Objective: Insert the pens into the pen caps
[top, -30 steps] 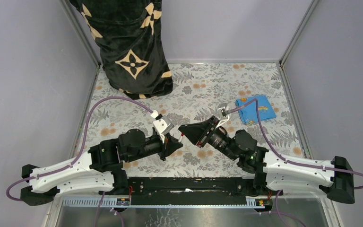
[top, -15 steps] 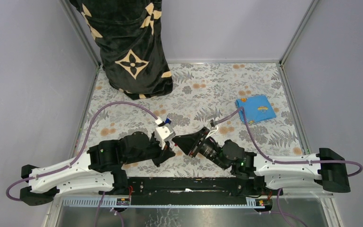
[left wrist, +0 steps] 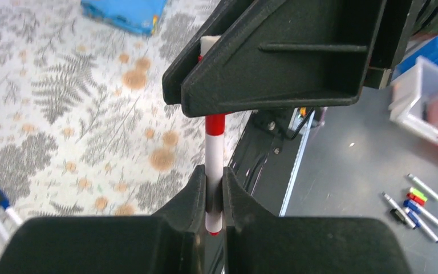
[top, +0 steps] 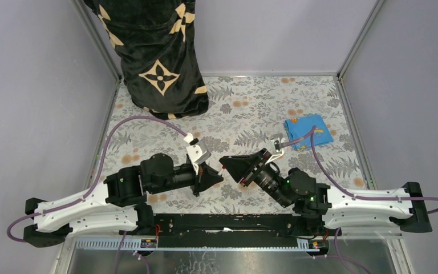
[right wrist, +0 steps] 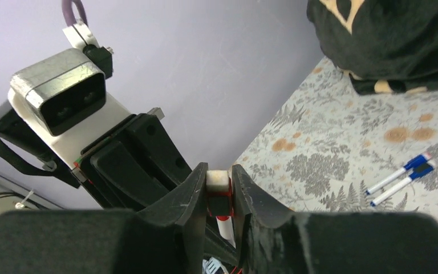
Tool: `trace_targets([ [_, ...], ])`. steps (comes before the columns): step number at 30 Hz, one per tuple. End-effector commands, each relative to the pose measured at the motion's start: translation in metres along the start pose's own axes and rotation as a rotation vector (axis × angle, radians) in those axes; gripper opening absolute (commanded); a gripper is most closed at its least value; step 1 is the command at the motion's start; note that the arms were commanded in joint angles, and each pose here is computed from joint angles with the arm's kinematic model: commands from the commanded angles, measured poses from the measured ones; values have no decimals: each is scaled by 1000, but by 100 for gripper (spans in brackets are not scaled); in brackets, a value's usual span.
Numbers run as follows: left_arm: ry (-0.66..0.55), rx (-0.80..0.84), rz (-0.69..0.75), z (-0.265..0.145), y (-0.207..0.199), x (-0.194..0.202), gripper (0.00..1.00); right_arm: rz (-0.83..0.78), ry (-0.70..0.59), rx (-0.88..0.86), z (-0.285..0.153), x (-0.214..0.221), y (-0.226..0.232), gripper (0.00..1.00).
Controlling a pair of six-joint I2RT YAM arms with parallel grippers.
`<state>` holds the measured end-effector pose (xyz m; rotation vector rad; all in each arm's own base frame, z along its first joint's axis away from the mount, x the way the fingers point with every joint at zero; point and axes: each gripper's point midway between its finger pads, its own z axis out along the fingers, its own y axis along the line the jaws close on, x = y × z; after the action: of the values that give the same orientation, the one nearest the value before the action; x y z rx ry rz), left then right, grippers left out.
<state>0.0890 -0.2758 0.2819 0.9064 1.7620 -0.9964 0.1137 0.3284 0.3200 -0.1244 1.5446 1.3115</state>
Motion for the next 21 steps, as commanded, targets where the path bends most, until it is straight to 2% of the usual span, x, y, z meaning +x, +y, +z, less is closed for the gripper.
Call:
trace_targets([
  [1, -562, 113, -32, -34, -33, -157, 0, -210, 162, 40, -14, 29, -10, 30],
  [5, -526, 135, -36, -28, -37, -151, 0, -248, 62, -60, -12, -14, 23, 39],
  [10, -501, 152, -38, -27, -39, -143, 0, -260, 25, -175, -25, -42, 48, 52],
  [16, -510, 198, -21, -37, -46, -140, 0, -235, -42, -248, -49, -54, 44, 55],
  [21, -525, 251, 5, -48, -54, -139, 0, -251, -54, -192, -62, -54, 19, 56],
])
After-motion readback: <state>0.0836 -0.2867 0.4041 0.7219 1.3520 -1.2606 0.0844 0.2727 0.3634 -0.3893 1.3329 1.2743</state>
